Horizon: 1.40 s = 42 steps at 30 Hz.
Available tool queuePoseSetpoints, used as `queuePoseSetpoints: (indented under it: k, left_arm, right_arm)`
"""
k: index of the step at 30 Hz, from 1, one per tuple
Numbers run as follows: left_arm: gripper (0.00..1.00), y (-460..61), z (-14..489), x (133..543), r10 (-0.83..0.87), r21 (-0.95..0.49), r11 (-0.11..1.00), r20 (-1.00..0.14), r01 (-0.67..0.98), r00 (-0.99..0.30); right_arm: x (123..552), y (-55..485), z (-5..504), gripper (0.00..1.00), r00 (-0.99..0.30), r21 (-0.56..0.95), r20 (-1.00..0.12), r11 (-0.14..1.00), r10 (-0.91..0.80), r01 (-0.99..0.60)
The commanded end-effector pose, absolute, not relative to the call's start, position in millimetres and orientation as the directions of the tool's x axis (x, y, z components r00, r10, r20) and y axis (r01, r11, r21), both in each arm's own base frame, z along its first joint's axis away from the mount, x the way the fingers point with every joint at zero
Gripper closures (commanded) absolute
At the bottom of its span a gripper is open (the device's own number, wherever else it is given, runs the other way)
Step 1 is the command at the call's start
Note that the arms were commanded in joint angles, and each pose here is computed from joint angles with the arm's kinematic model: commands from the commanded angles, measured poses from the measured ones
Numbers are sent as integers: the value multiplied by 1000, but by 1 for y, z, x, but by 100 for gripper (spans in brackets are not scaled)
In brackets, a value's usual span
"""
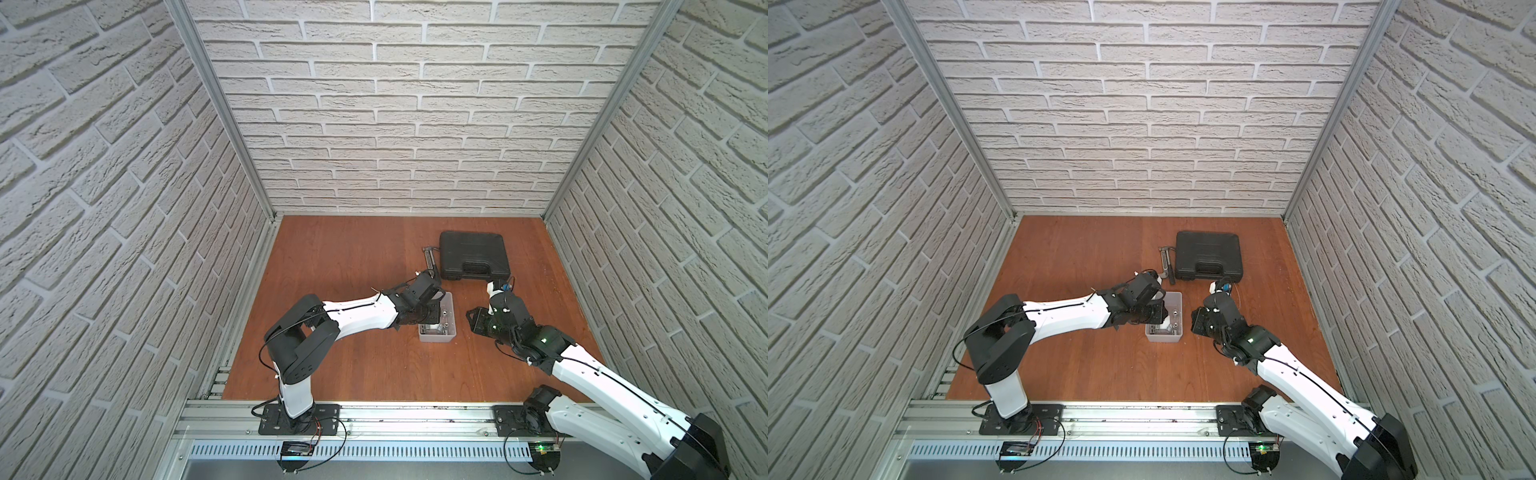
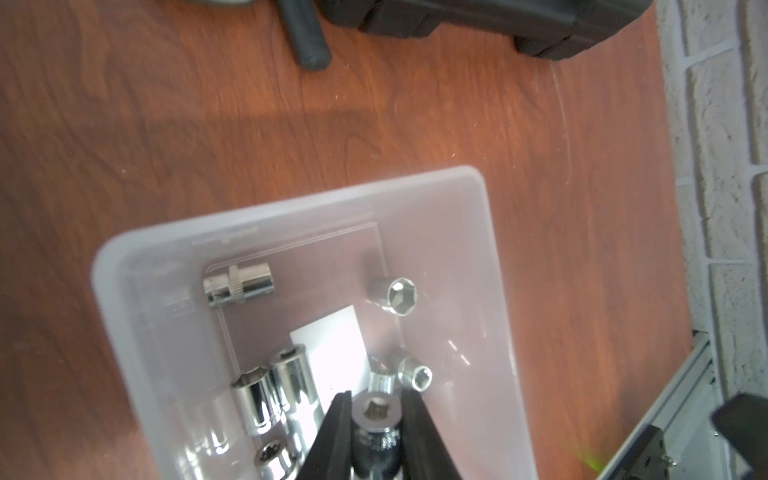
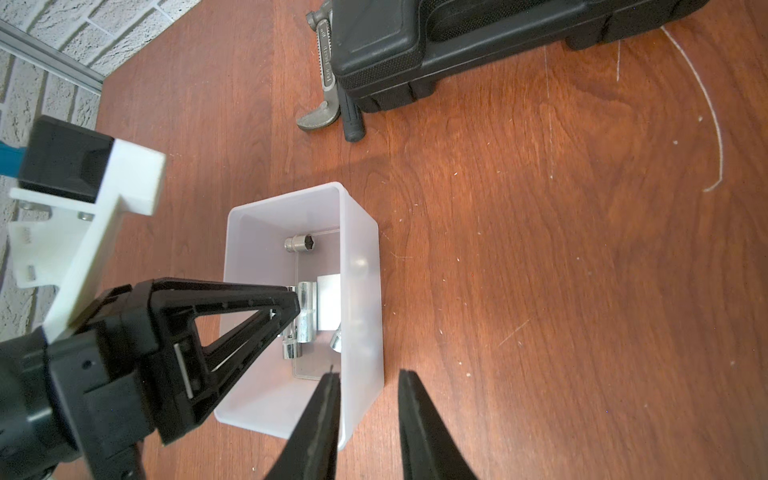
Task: Put the socket on the desktop into the storage box
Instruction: Place the socket head in the storage box.
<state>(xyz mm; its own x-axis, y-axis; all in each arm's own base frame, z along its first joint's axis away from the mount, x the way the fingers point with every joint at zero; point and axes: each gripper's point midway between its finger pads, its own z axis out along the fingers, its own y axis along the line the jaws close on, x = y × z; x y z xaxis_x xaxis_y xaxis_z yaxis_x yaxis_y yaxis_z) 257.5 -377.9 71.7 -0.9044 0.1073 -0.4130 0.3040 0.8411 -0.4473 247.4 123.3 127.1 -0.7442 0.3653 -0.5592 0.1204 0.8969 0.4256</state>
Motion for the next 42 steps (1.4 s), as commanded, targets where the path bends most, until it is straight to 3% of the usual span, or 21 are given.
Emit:
queuePoseSetpoints:
  k: [1, 21, 42]
  left_arm:
    - [100, -383, 76, 260, 138, -415, 846, -436, 335, -889]
    - [100, -389, 65, 258, 186, -361, 867, -404, 343, -896]
    - [100, -387, 73, 272, 244, -223, 899, -459, 376, -854]
  right_arm:
    - [249, 124, 132, 70, -730, 453, -564, 884, 386, 118]
    - [248, 122, 134, 70, -722, 464, -566, 878, 398, 120]
    - [248, 121, 134, 70, -723, 466, -565, 877, 398, 119]
